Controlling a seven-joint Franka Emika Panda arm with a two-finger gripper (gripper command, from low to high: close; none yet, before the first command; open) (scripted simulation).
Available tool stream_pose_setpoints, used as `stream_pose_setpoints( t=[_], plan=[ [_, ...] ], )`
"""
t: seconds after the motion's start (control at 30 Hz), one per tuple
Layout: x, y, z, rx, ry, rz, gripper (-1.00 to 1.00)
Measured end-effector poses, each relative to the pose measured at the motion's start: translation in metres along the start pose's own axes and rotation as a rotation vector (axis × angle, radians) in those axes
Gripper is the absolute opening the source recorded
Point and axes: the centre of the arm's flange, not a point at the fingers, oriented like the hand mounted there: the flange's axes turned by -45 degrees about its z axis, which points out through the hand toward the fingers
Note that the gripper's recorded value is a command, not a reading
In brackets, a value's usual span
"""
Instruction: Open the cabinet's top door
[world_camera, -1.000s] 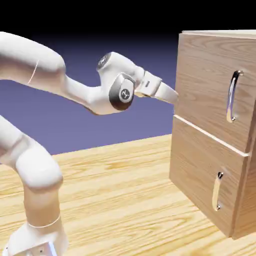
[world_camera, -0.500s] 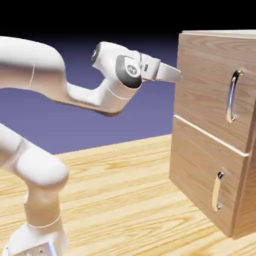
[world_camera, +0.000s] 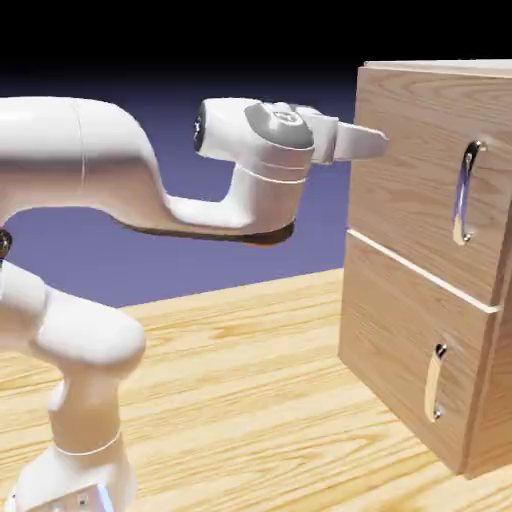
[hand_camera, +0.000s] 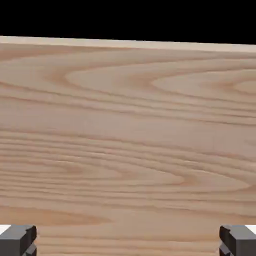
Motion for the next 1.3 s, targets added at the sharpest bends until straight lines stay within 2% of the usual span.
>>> stream_pose_setpoints(
  t=[0.73,0.87,0.9,1.3],
  plan=[
    [-0.079,0.109,0.056,-0.021,0.111,0.043,0.0],
    [-0.075,0.111,0.095,-0.021,0.111,0.044,0.0],
    [-0.074,0.11,0.105,-0.021,0.111,0.043,-1.0],
    [-0.079,0.079,0.047,-0.19,0.108,0.051,-1.0]
  ],
)
